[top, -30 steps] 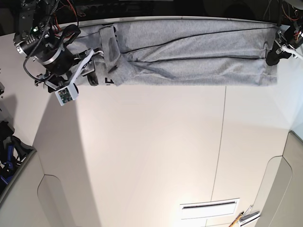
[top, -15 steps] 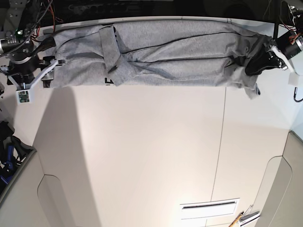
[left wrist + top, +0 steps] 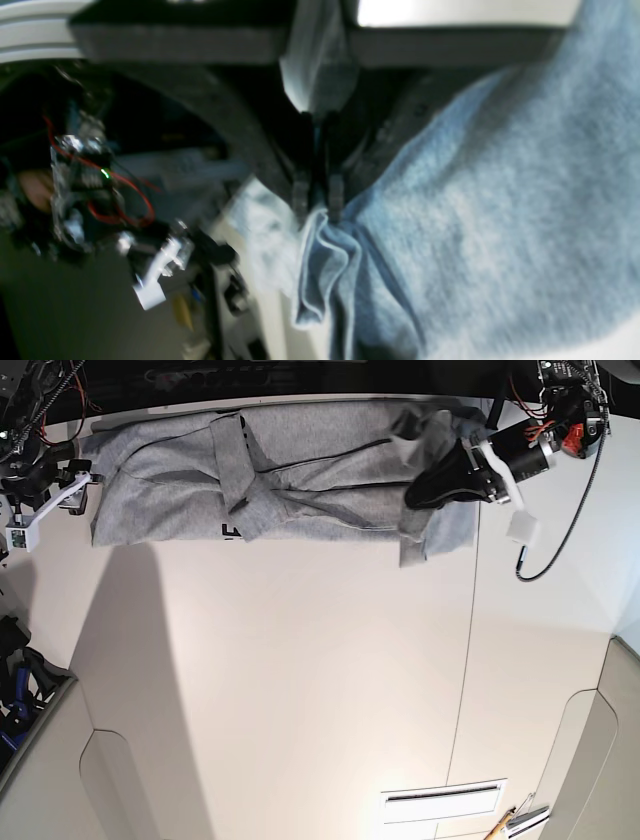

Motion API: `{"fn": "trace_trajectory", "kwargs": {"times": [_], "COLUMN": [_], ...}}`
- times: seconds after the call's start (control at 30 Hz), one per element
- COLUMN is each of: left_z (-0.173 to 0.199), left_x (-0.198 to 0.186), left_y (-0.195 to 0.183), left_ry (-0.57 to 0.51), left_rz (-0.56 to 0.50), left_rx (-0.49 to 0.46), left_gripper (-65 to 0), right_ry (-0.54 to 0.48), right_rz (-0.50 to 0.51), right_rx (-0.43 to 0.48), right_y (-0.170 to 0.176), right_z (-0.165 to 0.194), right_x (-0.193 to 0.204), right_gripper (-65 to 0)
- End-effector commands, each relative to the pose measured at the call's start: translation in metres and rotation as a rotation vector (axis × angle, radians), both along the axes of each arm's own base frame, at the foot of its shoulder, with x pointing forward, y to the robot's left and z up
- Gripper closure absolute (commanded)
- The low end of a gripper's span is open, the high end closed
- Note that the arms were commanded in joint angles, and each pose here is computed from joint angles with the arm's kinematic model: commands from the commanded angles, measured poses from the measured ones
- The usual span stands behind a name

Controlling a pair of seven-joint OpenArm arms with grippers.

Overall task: Fold the T-shirt properly
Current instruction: 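Press the folded end down with the left gripper and release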

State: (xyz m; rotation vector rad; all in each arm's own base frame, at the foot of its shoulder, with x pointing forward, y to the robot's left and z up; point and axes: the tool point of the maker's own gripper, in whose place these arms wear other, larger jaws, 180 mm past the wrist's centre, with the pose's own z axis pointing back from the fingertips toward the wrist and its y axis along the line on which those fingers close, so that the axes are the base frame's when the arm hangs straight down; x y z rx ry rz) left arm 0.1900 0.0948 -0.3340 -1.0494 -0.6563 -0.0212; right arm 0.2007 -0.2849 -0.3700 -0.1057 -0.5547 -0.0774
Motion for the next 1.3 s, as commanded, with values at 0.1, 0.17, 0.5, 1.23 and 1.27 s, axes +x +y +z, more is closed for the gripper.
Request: {"fn": "trace_trajectory", "kwargs": {"times": [0.1,0.17,0.5,1.23,1.27], "left_z": [0.021,0.025,0.027,0.027,0.027], "left_x": [0.01,0.012,0.009,0.009,0.009], "left_y": [-0.035,-0.05,-0.091,-0.095,-0.094], "left_ry": [-0.069,-0.081,-0.1,-0.101,-0.1], "left_rz": [-0.061,-0.087,-0.19,-0.194,-0.195], "left_rx": [-0.095,-0.127,-0.138,-0.139,-0.137], "left_gripper": [0.0,0.0,0.0,-23.3,-23.3], "right_ry": [-0.037,-0.037,-0.051,-0.051,-0.054], "right_rz": [0.006,0.006,0.012,0.033,0.034], "right_rx": [-0.015,-0.015,0.019,0.019,0.019], "right_y": [-0.004,-0.004,0.002,0.004,0.004], "right_z": [0.009,0.009,0.01,0.01,0.01], "right_x": [0.007,0.007,0.009,0.01,0.01], "right_gripper": [-34.0,-34.0,-34.0,-33.9,-33.9]}}
